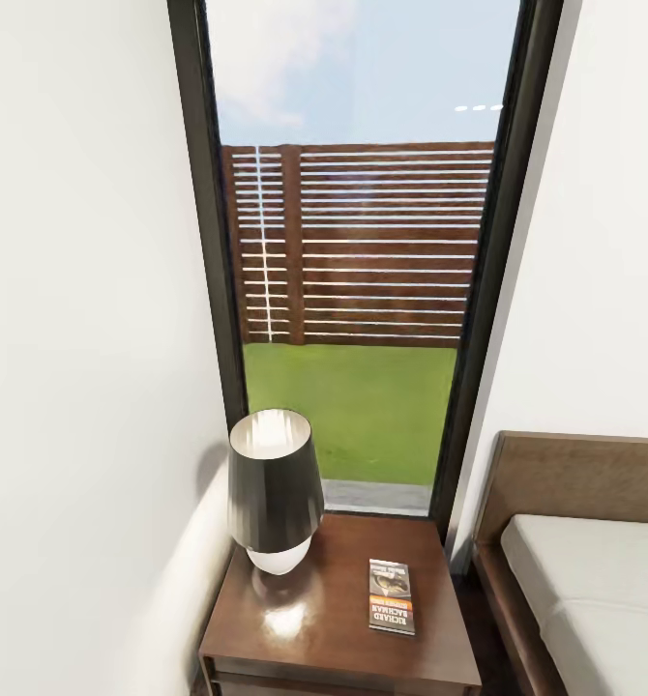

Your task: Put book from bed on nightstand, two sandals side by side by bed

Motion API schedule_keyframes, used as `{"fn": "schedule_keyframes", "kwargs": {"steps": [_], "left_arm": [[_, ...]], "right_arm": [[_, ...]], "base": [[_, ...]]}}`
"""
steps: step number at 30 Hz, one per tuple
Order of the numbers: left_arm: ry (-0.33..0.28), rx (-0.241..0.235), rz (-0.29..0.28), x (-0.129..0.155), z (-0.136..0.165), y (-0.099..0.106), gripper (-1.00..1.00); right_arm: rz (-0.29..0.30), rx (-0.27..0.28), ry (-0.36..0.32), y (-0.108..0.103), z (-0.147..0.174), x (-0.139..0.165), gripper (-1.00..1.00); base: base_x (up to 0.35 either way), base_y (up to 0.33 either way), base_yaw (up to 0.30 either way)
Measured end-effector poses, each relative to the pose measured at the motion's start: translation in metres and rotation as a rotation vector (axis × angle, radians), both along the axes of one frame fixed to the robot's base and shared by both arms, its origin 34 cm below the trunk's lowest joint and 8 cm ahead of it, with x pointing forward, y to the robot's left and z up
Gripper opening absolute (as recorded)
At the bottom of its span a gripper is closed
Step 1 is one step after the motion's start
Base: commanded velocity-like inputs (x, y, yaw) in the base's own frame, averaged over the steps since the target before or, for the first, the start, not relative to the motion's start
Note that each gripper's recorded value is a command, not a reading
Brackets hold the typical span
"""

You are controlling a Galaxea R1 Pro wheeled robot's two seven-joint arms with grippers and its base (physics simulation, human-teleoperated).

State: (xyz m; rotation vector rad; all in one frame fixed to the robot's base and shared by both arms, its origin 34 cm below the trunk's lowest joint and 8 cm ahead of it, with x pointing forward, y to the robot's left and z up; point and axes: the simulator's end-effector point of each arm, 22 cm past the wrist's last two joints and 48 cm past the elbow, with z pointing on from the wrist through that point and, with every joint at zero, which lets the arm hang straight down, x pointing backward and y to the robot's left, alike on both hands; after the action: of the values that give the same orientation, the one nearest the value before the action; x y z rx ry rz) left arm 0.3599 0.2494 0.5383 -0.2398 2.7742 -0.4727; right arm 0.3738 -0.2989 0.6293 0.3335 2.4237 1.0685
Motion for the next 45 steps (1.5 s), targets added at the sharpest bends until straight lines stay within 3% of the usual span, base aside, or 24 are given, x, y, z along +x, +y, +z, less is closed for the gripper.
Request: {"fn": "schedule_keyframes", "kwargs": {"steps": [9, 26, 33, 45], "left_arm": [[0.019, 0.009, 0.002, -0.023, -0.006, 0.003, 1.00], [0.018, 0.031, 0.006, -0.044, -0.011, 0.013, 1.00], [0.017, 0.022, 0.007, -0.044, -0.011, 0.006, 1.00], [0.016, 0.015, 0.002, -0.044, -0.011, 0.002, 1.00]], "right_arm": [[-0.035, -0.103, 0.096, -0.001, -0.034, -0.031, 1.00], [-0.123, -0.399, 0.299, -0.017, -0.095, -0.083, 1.00], [-0.139, -0.433, 0.319, -0.018, -0.100, -0.086, 1.00], [-0.152, -0.428, 0.326, -0.010, -0.101, -0.085, 1.00]], "base": [[0.000, 0.000, 0.000], [0.000, 0.000, 0.000], [0.000, 0.000, 0.000], [0.000, 0.000, 0.000]]}}
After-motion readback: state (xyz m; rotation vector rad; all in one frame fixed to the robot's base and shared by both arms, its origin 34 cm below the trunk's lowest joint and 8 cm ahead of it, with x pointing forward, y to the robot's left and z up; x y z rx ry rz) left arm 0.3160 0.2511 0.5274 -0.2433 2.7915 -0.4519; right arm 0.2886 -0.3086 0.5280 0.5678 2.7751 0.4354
